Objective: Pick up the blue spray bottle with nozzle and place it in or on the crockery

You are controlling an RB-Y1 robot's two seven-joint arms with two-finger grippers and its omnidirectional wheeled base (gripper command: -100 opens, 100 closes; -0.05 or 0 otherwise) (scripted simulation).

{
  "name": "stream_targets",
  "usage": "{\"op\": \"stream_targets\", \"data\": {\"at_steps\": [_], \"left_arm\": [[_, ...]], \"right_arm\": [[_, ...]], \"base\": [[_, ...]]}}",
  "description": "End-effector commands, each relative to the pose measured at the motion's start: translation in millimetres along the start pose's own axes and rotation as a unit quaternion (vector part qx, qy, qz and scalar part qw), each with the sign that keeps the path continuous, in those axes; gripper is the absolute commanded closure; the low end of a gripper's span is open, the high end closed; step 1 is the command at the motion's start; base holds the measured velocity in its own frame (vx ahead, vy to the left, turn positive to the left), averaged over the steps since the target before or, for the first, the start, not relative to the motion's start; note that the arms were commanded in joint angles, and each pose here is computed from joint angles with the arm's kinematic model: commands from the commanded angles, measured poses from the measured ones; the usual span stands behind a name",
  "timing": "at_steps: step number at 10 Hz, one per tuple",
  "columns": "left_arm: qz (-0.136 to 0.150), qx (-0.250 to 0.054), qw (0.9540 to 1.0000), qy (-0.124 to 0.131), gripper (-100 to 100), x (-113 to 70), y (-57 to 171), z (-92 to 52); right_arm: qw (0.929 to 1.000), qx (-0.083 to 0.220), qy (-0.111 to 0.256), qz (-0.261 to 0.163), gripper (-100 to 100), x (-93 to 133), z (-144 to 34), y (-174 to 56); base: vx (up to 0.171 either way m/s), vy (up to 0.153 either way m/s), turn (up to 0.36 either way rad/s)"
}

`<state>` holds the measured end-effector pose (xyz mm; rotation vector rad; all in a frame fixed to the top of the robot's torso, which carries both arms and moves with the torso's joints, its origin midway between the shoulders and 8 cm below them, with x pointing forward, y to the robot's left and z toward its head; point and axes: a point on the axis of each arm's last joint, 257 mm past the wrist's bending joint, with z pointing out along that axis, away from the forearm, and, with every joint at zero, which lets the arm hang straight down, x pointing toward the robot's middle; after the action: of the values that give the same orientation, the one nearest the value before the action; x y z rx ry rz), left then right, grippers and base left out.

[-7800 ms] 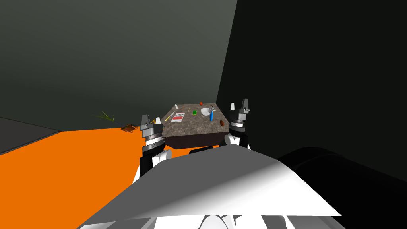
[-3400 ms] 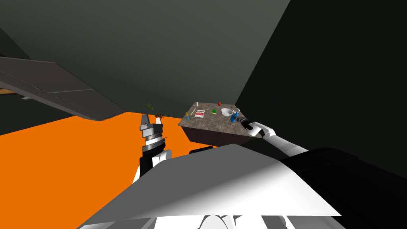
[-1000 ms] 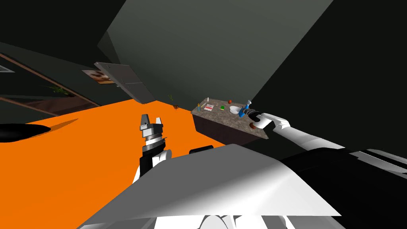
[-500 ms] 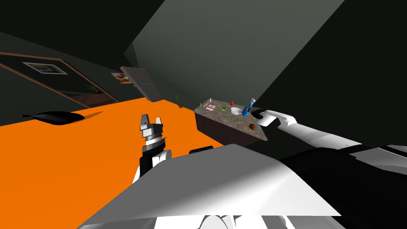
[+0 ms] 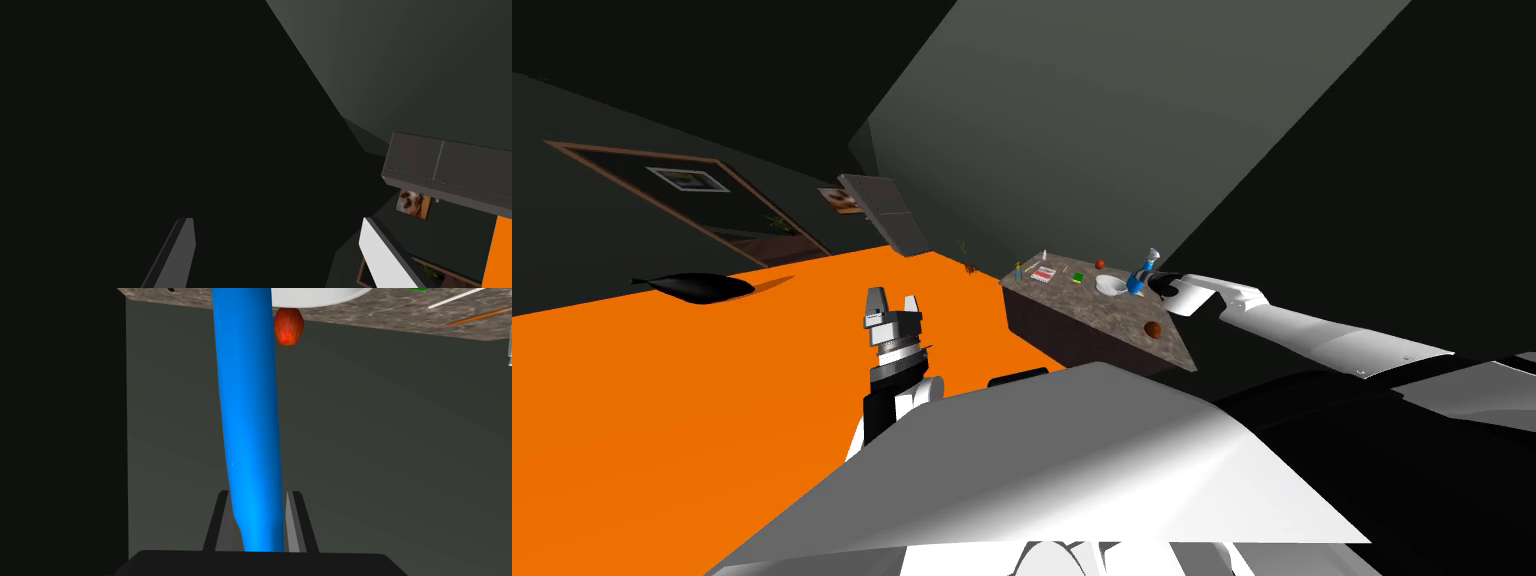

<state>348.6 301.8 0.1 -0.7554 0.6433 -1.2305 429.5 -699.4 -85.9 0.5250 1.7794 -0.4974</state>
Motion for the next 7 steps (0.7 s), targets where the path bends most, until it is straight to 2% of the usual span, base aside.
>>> {"op": "stream_targets", "data": {"at_steps": [1,7], "left_arm": [[0.0,0.0,1.0,0.0,0,0.0,0,0.0],[0.0,0.0,1.0,0.0,0,0.0,0,0.0]], "right_arm": [[0.9998,0.016,0.013,0.009,100,4,0.8,-11],[0.9956,0.066,0.054,0.039,100,14,0.7,-46]], "base": [[0.097,-0.098,0.085],[0.094,-0.076,0.097]]}}
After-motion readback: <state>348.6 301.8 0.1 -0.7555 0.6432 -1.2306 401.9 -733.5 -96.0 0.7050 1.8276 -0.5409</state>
